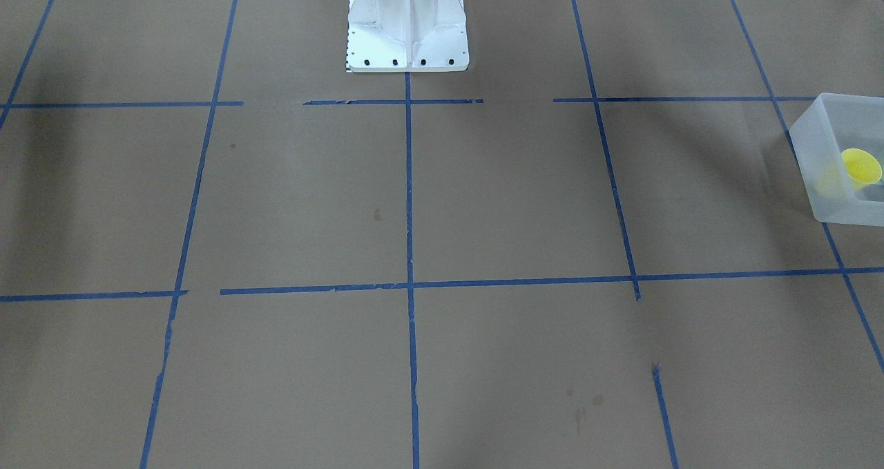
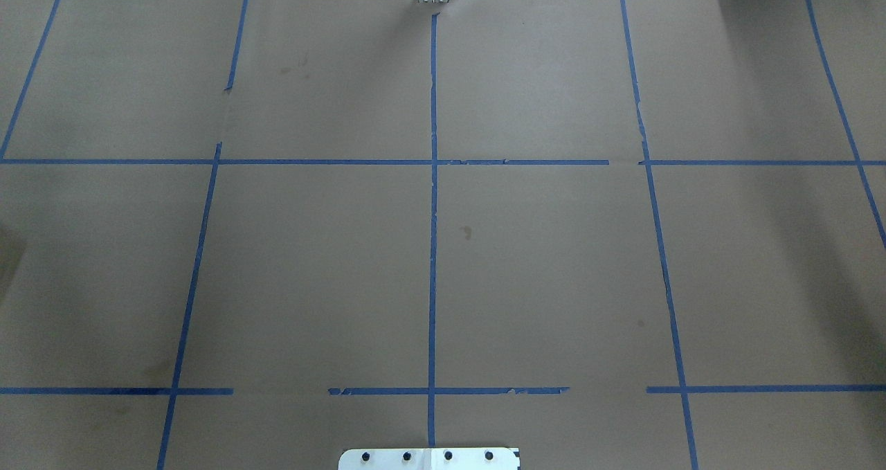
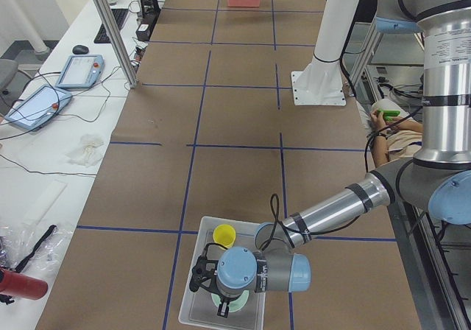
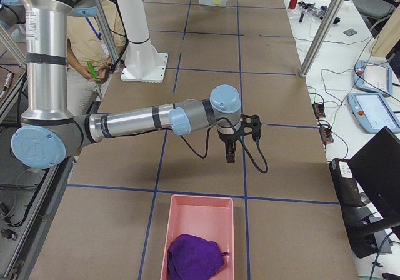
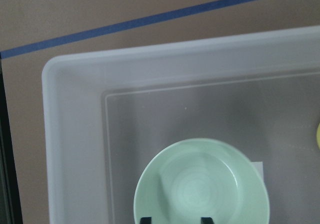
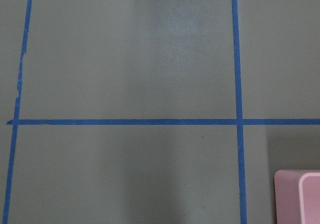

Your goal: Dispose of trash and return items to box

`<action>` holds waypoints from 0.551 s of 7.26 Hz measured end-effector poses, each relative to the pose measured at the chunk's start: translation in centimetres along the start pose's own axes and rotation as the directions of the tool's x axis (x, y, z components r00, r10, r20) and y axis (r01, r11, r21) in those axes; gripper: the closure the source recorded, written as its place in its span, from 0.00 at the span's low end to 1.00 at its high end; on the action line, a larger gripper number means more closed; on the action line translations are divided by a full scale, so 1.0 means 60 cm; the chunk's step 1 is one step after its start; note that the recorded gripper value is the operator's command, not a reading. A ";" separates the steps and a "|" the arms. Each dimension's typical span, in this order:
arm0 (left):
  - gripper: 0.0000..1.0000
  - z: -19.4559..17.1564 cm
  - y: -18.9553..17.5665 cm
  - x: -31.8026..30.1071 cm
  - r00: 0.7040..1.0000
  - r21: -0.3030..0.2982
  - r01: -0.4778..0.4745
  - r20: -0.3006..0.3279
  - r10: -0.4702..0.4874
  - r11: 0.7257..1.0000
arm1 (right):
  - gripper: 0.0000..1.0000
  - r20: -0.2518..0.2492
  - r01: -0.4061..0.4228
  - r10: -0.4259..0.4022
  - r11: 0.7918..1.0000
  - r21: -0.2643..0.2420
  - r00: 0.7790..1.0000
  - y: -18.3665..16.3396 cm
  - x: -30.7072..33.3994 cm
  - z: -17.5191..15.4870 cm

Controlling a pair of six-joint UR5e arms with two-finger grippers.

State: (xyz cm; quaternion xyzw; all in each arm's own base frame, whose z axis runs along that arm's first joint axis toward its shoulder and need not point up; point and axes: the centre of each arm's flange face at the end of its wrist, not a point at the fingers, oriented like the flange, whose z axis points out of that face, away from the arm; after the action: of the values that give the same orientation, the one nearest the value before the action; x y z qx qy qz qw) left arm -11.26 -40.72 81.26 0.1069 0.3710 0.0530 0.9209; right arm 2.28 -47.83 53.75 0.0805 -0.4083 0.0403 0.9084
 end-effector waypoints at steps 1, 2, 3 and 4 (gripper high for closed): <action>0.07 -0.034 -0.042 0.044 0.999 0.047 0.030 -0.025 -0.029 0.998 | 0.00 0.001 -0.001 0.001 1.000 -0.001 1.000 0.000 0.000 0.000; 0.07 -0.067 -0.089 0.110 0.998 0.082 0.037 -0.051 -0.033 0.996 | 0.00 0.001 0.001 -0.001 1.000 -0.002 1.000 0.000 -0.001 0.002; 0.07 -0.093 -0.140 0.203 0.997 0.101 0.032 -0.079 -0.025 0.994 | 0.00 -0.002 0.006 -0.006 1.000 -0.008 1.000 0.002 -0.004 0.007; 0.08 -0.112 -0.181 0.309 0.994 0.102 0.026 -0.105 -0.015 0.994 | 0.00 -0.011 0.014 -0.015 1.000 -0.015 1.000 0.003 -0.008 0.016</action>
State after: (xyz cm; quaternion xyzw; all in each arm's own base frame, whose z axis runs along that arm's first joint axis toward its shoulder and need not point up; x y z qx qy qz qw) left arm -2.41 -46.90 61.50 0.1476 0.4218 0.0299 0.8941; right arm 1.24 -47.82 54.04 0.0762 -0.4028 0.0310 0.9116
